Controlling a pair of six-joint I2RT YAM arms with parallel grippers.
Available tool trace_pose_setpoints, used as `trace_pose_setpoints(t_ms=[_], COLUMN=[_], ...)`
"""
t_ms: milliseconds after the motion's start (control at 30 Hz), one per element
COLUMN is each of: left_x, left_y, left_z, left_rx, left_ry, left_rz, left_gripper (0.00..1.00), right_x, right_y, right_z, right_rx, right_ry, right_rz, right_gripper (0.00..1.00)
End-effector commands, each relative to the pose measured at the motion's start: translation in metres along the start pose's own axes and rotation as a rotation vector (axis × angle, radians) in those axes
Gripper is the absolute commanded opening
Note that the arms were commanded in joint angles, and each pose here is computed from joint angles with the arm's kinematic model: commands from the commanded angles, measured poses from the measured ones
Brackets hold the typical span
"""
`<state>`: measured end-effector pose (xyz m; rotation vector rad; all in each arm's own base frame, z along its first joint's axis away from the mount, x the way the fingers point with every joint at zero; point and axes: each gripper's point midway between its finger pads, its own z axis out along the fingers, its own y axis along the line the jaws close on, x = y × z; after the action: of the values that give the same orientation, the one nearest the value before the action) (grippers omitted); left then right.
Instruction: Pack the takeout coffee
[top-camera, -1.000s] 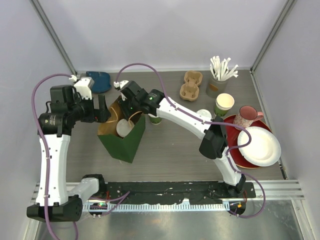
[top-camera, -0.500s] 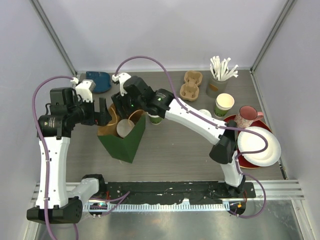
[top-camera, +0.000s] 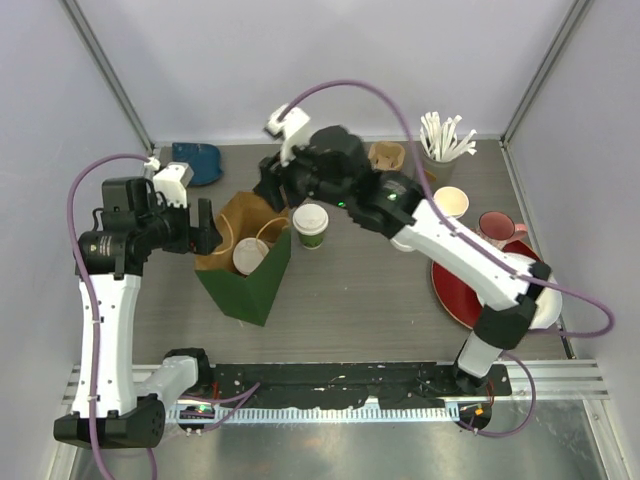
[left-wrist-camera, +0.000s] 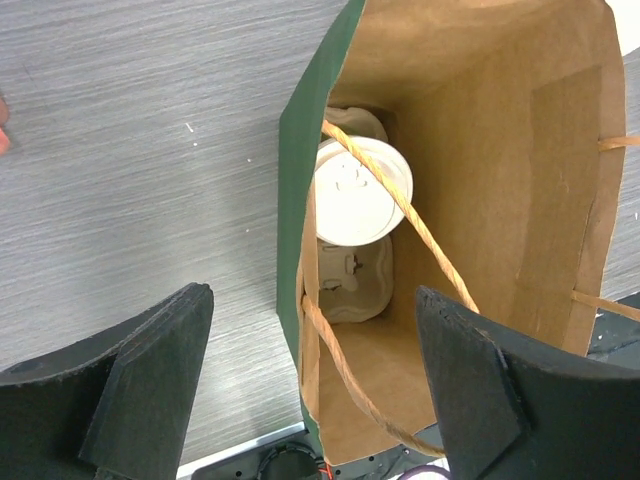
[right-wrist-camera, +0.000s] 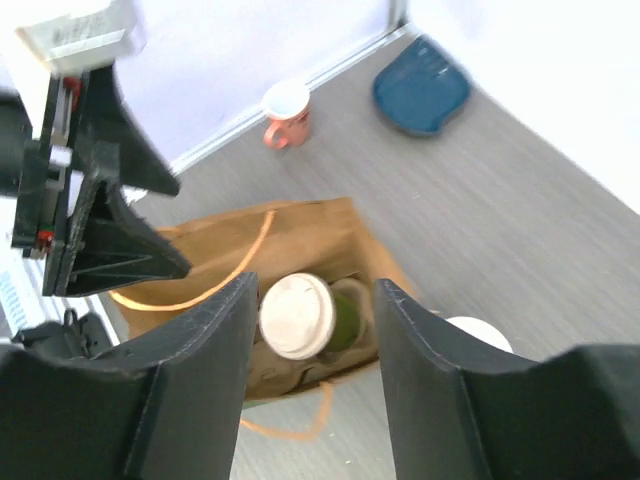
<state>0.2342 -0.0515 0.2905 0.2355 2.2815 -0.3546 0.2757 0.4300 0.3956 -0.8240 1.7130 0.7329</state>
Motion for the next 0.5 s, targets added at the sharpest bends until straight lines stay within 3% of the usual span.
trace_pose_setpoints(t_ms=[0,33,100,233,333,467], left_x=[0.010,0.012,0.011,0.006,0.001,-0.002], left_y=[-0.002,-0.003,-0.004,-0.007,-0.007,-0.006], left_z=[0.000,0.001,0.000,-0.005,-0.010,-0.014], left_rx=[0.012,0.014,0.018,0.028,0.022,0.008], left_ry=[0.018,0.022,0.018,0.005,-0.009,-0.018], left_rz=[0.010,0.009,0.006,0.012,0.027,0.035], left_gripper=[0.84,0.83,0.83,0.83,0.83,0.83], right_x=[-0.056,-0.038,-0.007,0.079,0.120,0.130], right_y=[-0.082,-0.119,-0.138,-0.145,-0.123,-0.101], right_z=[-0.064,-0.065,-0.057,-0.027,-0.014,-0.002], right_rx=[0.189,0.246,0.234,0.157,-0.045,-0.242], right_ry=[-0.185,-0.153,-0.067,0.155,0.216,0.119], right_rz=[0.079,0.167,0.216,0.120,0.005,-0.177], right_gripper=[0.54,0.54,0.57,0.64,0.63,0.64])
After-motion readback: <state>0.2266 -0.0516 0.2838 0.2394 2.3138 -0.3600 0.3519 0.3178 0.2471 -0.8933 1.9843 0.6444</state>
